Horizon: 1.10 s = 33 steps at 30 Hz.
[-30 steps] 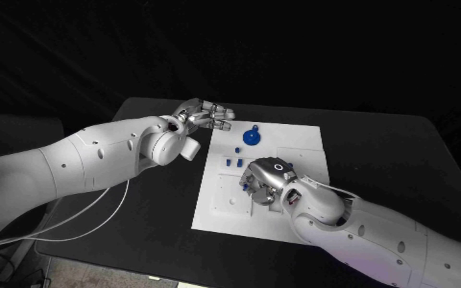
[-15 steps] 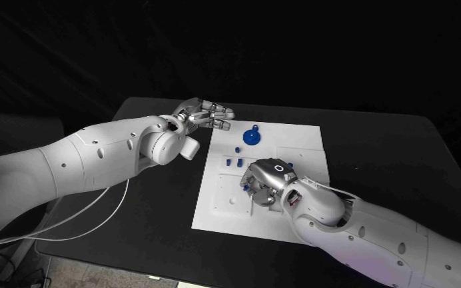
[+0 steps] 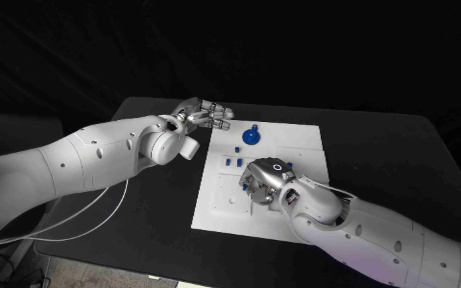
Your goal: Assemble the parts on the task board
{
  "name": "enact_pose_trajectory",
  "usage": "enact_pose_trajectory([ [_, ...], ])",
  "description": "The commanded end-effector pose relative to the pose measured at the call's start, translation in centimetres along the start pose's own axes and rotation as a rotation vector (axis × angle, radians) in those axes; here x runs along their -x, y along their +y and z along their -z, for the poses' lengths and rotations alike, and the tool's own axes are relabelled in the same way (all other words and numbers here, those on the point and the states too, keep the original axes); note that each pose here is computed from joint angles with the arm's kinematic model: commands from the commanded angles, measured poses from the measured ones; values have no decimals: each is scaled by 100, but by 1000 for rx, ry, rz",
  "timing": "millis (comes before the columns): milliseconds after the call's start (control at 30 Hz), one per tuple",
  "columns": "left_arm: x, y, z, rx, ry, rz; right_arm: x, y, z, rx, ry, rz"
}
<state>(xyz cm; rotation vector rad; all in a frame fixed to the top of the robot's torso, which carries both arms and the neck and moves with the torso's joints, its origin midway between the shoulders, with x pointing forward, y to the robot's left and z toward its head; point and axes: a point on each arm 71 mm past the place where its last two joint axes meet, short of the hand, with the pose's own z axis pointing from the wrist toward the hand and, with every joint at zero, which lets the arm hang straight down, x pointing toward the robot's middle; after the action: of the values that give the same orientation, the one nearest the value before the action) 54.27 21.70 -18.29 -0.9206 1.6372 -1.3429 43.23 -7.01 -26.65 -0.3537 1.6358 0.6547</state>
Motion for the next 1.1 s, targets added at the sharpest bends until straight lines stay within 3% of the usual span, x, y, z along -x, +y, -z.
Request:
enact_pose_trajectory([
  [33, -17, -23, -6, -7, 13, 1, -62, -14, -1, -12, 44, 23],
  [600, -11, -20, -3, -4, 14, 1, -80, -19, 8, -7, 43, -5],
  [1100, 0, -16, 4, -1, 19, 4, 86, -52, 136, -40, -50, -94],
])
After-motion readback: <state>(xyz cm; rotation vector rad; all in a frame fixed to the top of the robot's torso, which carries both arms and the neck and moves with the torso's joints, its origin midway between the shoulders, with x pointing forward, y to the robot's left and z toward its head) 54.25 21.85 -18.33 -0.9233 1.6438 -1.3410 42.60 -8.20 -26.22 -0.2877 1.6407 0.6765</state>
